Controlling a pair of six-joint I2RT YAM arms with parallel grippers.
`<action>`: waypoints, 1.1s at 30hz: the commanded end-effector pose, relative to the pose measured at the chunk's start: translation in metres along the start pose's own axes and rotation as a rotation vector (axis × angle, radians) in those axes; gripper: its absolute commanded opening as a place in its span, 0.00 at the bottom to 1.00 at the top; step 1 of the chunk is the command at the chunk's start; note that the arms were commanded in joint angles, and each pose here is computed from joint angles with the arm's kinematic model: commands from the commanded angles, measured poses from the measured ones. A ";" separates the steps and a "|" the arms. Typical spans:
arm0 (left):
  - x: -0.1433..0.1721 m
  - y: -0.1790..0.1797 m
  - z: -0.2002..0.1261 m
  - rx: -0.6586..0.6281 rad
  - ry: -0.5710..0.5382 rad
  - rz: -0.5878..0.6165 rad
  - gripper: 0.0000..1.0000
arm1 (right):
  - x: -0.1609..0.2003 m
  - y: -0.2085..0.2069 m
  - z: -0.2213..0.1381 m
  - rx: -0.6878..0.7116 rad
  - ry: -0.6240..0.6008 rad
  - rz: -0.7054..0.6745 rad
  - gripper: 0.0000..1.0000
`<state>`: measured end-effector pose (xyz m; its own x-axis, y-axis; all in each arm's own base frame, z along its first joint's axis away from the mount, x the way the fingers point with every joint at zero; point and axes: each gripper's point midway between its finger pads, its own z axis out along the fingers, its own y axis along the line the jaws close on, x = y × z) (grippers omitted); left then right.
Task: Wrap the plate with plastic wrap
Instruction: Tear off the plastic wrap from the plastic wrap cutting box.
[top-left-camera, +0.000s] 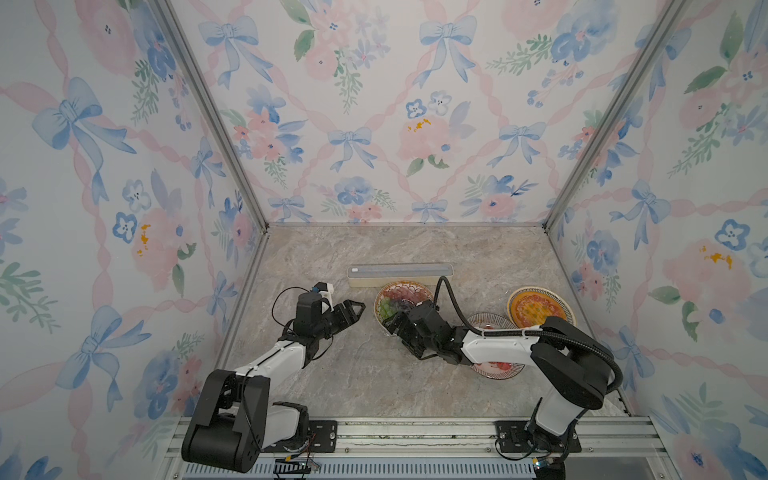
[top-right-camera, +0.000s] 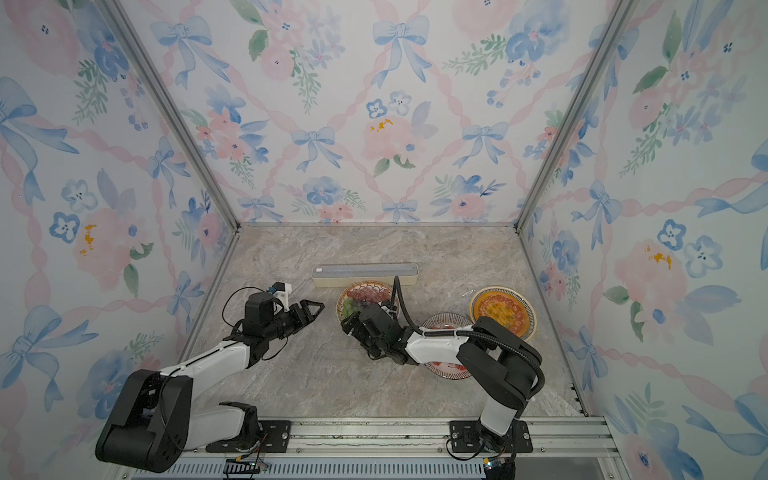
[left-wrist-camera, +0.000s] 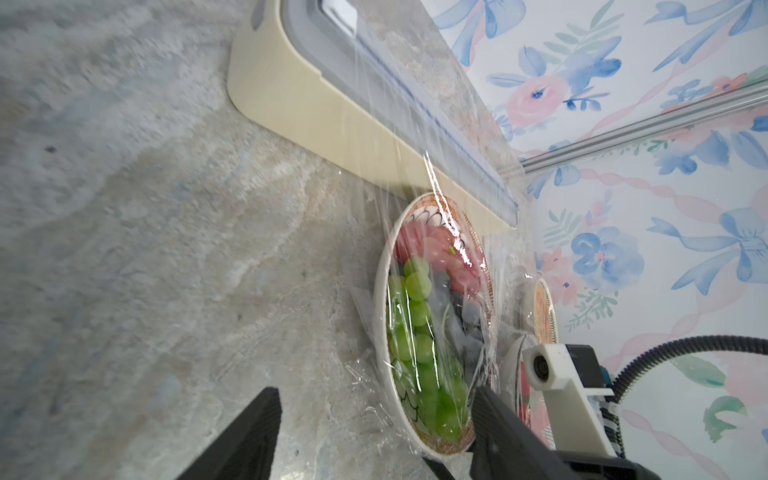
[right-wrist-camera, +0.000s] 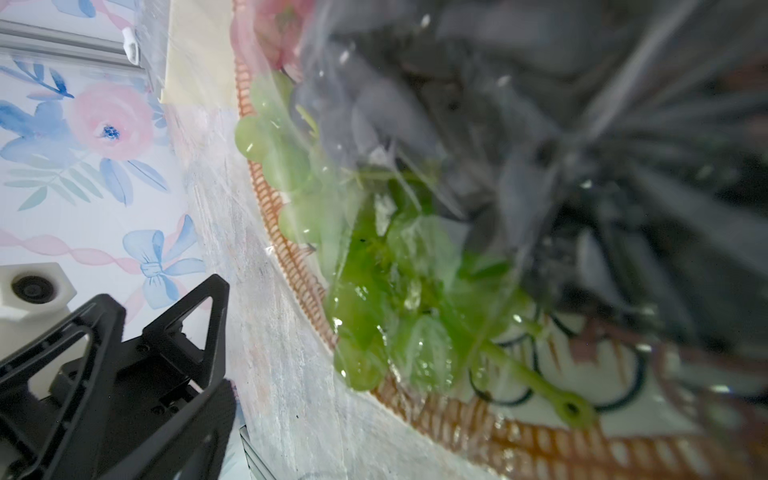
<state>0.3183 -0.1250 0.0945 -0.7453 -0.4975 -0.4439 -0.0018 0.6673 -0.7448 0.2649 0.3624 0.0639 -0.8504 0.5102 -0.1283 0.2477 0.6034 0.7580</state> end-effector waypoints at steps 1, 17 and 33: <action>-0.006 0.000 -0.004 -0.007 0.010 0.028 0.75 | -0.026 0.008 0.000 -0.044 -0.097 0.018 0.97; -0.123 0.003 0.006 -0.053 -0.125 0.100 0.60 | -0.026 0.011 -0.083 0.259 -0.021 -0.554 0.97; -0.136 0.036 0.073 -0.032 0.010 0.074 0.50 | -0.127 0.146 0.045 0.235 -0.216 -1.118 0.97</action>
<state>0.4657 -0.0669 0.0891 -0.7365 -0.4732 -0.4833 -0.0154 0.7261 -0.6874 0.4138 0.4020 0.1569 -0.6212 -0.2422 -0.7453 -0.4374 0.8963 0.0733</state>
